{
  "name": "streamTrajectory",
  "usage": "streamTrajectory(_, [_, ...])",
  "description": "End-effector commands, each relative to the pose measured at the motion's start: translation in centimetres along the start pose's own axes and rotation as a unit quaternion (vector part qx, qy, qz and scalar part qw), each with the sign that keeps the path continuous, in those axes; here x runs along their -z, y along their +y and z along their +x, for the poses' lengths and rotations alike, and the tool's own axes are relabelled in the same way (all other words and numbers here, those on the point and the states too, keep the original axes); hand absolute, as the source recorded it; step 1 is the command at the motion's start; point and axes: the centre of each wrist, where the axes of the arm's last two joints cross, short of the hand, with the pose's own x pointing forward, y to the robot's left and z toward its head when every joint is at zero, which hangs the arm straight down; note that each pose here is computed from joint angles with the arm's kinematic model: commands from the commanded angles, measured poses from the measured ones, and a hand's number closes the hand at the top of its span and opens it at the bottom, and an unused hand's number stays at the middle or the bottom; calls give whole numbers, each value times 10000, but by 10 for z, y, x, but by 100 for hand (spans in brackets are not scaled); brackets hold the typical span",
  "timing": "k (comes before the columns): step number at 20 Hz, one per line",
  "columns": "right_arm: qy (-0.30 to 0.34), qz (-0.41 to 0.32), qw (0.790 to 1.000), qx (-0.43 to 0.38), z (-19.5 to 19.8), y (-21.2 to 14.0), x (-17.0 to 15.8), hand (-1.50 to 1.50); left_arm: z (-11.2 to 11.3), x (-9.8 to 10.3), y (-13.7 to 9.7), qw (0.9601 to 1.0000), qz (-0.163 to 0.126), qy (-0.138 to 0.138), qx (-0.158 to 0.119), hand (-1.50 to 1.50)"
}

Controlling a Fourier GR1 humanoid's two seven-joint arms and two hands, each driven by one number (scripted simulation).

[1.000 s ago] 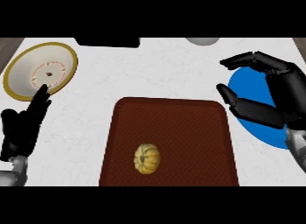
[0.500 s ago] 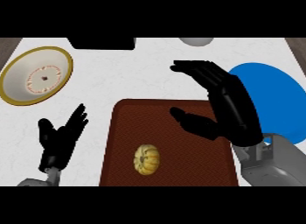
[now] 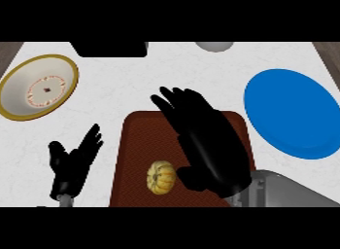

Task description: Pick the squash from the tray and place it in the plate

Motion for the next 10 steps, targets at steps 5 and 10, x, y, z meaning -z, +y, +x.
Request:
streamTrajectory(5, [667, 1427, 9786, -1323, 65, 20, 6, -150, -12, -5, 2, 9999, -102, -4, 45, 0])
streamTrajectory(10, [959, 1587, 9681, -1687, 87, 56, 2, -150, 5, 4, 3, 9999, -147, -1, -37, 0])
